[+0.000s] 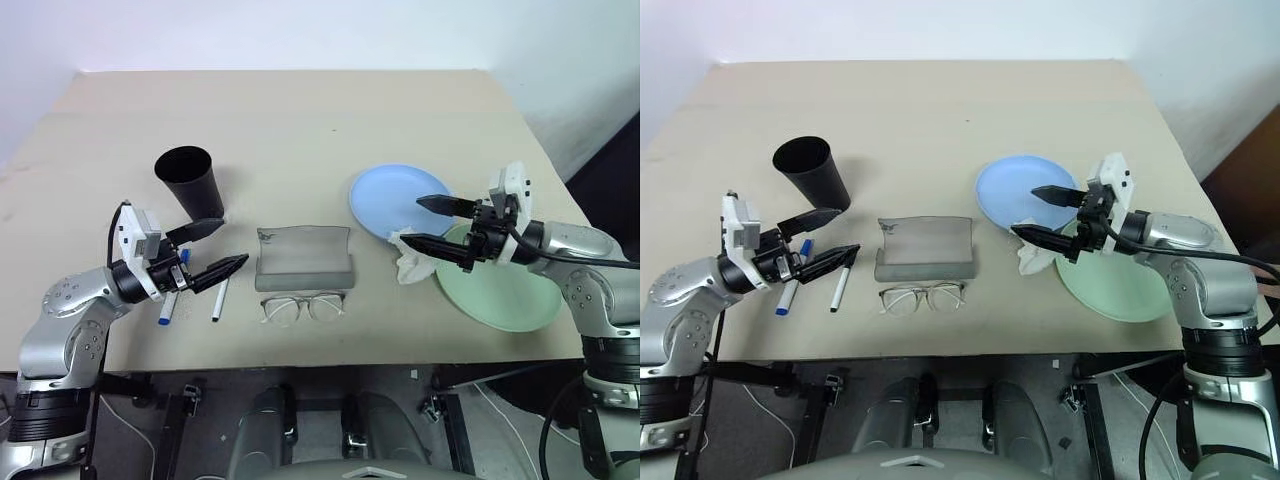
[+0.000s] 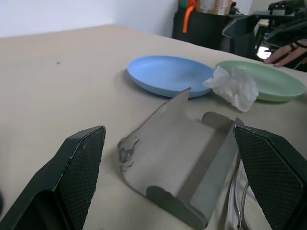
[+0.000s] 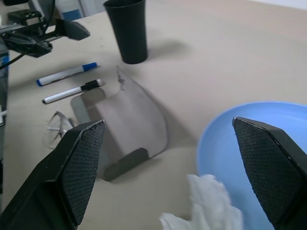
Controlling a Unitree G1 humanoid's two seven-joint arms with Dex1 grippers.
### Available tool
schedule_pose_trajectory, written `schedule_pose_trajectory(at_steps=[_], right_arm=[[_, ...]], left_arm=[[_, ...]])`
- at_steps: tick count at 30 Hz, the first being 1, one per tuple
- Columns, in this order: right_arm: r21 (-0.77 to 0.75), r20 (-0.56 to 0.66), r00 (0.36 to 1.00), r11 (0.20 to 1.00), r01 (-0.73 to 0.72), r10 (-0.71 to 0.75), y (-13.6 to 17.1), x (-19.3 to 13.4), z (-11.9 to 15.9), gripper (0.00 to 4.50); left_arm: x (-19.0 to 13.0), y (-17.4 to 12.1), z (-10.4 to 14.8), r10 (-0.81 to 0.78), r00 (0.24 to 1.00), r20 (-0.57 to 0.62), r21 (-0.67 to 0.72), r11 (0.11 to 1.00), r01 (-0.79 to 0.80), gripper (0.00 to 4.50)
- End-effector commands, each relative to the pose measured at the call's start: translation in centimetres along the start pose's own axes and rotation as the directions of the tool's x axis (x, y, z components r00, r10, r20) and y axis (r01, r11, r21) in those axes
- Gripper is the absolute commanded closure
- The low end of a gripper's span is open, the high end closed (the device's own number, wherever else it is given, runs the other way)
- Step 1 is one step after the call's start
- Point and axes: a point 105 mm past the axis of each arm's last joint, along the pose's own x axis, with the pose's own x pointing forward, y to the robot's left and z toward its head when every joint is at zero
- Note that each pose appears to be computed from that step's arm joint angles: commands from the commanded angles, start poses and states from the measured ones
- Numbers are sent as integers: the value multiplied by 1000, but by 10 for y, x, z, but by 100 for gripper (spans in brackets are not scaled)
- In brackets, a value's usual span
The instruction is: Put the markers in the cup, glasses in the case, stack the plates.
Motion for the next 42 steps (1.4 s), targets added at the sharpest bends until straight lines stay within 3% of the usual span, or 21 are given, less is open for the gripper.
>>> schedule_pose_trajectory(at_steps=[1,17,21,33,42], right_arm=[[-47,25,1000,999,20,-19,-1,-8,10,0],[23,-38,994,994,107,-106,-9,-28,0,0],[85,-180,974,984,155,-138,-10,-39,-11,0],[190,-509,861,973,134,-19,19,-59,-50,0],[146,-626,780,979,143,-20,22,-60,-77,0]], left_arm=[[3,1,5,-24,1000,-11,44,999,24,3],[25,-10,3,-107,994,9,40,993,106,3],[30,-14,1,-142,990,5,41,989,141,3],[47,-13,-10,-212,977,-25,59,975,213,3],[54,-21,-16,-220,975,-30,123,967,222,3]])
